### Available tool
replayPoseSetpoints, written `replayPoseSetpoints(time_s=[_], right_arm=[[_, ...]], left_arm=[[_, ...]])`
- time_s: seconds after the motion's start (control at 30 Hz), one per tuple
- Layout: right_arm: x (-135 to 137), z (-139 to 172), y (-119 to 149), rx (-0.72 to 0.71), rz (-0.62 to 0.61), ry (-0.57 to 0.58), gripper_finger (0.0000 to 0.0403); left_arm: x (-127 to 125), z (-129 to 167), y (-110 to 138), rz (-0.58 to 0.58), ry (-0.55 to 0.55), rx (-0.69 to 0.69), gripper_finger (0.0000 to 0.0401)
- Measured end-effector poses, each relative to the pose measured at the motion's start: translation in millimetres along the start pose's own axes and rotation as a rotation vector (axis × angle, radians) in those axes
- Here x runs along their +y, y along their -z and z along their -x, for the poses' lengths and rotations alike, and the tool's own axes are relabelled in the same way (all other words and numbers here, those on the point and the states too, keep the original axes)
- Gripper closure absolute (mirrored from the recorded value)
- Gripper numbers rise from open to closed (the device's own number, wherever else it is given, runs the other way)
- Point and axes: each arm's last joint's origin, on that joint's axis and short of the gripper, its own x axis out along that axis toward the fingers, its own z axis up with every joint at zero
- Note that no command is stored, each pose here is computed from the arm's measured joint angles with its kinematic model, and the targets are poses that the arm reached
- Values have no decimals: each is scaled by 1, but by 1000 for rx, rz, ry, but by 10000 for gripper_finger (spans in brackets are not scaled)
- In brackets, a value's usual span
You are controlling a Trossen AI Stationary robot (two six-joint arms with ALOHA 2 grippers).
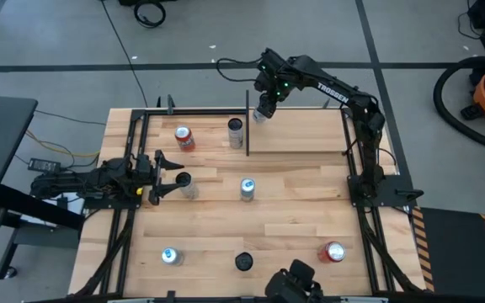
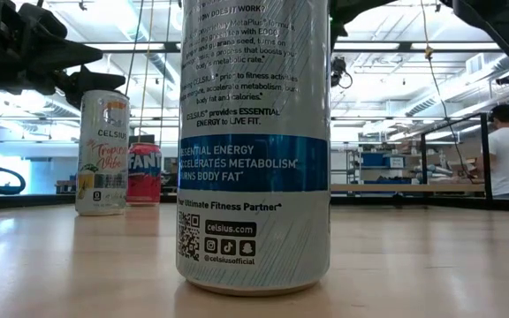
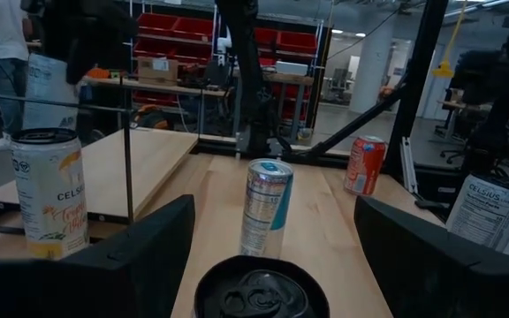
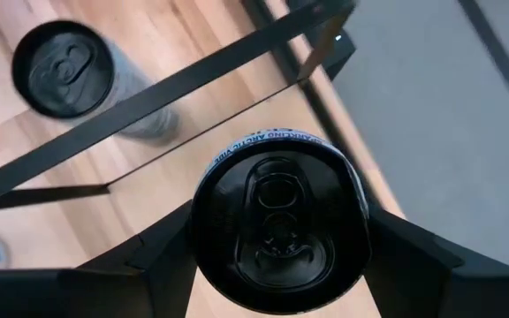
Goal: Place canned beverage on shelf
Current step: Put the white blue right soda can on the shelf
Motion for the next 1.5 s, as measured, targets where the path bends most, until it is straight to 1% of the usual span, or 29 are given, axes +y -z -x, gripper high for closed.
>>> replayPoseSetpoints(time_s=[0.2,0.33,0.4,0.57,1.13,1.4,1.5], right_arm=[[5,-8,1,39,2,-11,133],[8,-7,-2,5,11,-12,133],[8,-8,-2,14,10,-13,133],[9,-20,-3,37,12,-23,132],[9,-22,-3,34,19,-28,113],[9,-22,-3,33,86,-30,106],[9,-22,-3,33,89,-30,106]], left_arm=[[0,0,1,-1,-1,7,87],[0,0,1,-1,-1,8,87],[0,0,1,-1,-1,8,87],[0,0,1,2,-1,7,87],[0,0,2,2,-3,22,87],[0,0,2,2,-3,23,87],[0,0,2,2,-3,22,87]])
